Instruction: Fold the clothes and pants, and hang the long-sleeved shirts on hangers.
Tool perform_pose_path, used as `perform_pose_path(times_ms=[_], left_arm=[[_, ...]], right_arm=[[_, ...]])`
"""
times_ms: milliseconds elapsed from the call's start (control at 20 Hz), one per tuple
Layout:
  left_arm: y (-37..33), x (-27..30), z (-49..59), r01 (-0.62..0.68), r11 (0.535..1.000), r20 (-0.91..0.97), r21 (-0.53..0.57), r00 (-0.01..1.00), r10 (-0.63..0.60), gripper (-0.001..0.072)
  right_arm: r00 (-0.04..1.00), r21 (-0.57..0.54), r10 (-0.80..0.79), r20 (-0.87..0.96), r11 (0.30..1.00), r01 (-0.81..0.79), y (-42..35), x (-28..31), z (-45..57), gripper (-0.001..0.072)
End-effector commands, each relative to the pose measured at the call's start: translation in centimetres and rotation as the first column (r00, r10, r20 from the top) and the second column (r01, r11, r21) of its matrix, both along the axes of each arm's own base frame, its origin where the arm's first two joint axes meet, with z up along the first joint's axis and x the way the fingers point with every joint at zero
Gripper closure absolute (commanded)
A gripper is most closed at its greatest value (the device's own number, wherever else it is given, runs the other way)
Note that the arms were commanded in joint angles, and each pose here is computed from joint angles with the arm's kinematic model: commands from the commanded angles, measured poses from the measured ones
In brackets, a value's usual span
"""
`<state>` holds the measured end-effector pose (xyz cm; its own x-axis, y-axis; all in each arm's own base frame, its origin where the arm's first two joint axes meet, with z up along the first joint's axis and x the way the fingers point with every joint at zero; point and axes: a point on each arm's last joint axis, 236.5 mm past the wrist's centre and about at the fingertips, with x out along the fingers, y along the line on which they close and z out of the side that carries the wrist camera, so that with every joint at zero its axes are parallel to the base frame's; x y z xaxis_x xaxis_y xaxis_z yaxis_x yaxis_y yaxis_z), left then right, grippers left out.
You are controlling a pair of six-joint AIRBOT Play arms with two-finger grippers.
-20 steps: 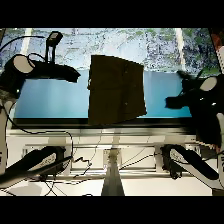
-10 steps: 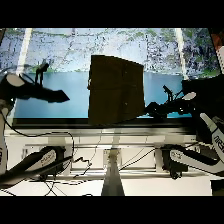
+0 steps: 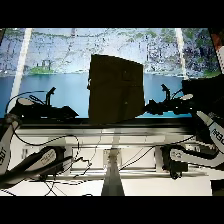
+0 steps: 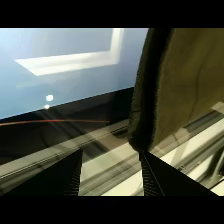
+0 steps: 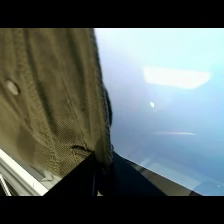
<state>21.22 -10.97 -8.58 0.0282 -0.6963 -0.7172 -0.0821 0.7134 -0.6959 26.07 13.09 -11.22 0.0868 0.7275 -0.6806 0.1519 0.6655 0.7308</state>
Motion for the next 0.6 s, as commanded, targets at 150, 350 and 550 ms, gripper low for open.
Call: perform_pose_path(times_ms=[150,350,550], left_arm=[[-2.7,-0.9,-2.4,0.040,0.999,0.016,0.029,0.999,-0.041,0.0280],[-5.9,-1.1,-3.5,0.102,0.994,0.038,0.046,0.994,-0.104,0.0284],[-7.6,-0.5,-3.2,0.079,0.997,0.058,0.020,0.995,-0.080,0.0285]], right_arm=[[1.000,0.023,0.010,0.024,1.000,-0.011,0.4,0.2,0.4,0.0667],[1.000,0.025,0.012,0.024,1.000,-0.013,0.4,0.2,0.4,0.0668],[0.998,0.024,0.012,0.058,1.000,-0.013,0.5,0.6,1.4,0.0668]])
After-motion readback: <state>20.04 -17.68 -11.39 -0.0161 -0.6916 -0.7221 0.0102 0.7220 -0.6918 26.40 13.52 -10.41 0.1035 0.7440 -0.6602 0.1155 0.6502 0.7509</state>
